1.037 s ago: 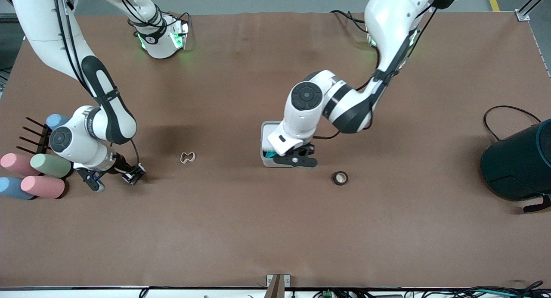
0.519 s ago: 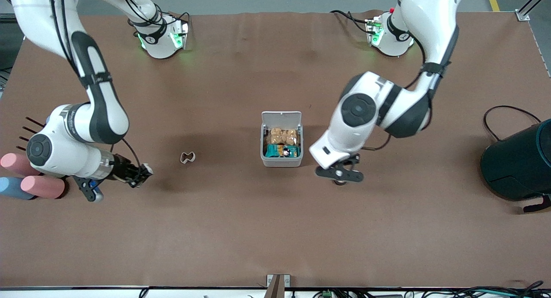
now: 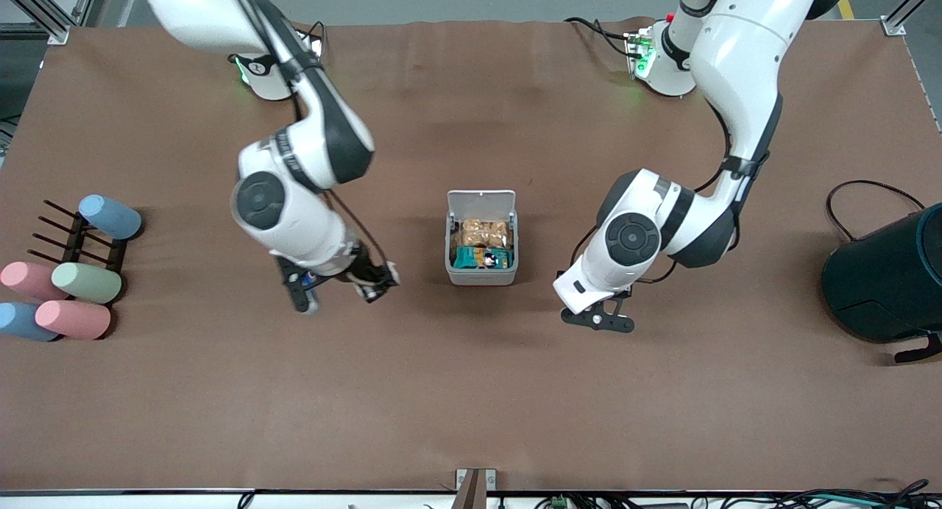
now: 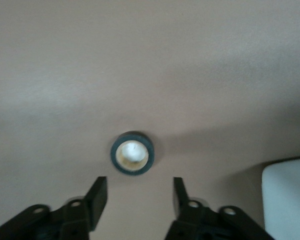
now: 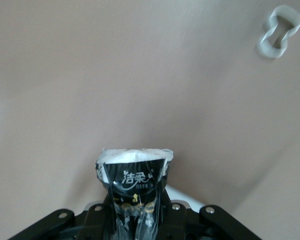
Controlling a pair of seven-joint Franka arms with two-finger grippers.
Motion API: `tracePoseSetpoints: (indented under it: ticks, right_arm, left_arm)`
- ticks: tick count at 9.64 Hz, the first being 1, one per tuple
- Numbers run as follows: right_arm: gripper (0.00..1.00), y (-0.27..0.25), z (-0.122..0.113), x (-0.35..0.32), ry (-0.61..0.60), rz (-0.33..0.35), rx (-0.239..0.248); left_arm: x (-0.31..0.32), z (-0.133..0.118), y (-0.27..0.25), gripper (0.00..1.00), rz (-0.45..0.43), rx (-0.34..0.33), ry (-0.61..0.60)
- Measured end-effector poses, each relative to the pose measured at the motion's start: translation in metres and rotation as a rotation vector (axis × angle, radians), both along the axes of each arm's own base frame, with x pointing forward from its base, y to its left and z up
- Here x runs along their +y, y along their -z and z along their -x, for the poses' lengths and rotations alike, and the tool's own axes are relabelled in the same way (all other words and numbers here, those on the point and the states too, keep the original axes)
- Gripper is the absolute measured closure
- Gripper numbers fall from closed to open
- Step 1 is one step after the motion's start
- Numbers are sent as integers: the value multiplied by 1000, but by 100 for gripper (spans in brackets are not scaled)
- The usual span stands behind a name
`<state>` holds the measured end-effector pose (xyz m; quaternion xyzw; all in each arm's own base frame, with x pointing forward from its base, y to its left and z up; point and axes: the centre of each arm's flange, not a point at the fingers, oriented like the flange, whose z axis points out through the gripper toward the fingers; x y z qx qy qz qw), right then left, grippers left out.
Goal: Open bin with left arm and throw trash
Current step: 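Carry the pack over the bin while the left gripper reaches the tape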
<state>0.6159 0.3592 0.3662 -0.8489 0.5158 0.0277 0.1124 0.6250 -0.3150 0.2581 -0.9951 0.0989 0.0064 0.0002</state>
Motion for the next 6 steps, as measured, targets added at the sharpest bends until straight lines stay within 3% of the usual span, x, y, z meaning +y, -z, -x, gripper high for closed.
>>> tracePoseSetpoints:
  ticks: [2, 4, 6]
  right_arm:
    - [68, 1, 10, 44, 21, -27, -30]
    - [68, 4, 19, 74, -13, -32, -34]
    - [68, 13, 53, 116, -83, -15, -2]
  left_arm:
    - [4, 12, 35, 4, 30, -27, 14]
    - [16, 18, 58, 1, 18, -54, 42]
    - [35, 17, 74, 1, 9, -85, 56]
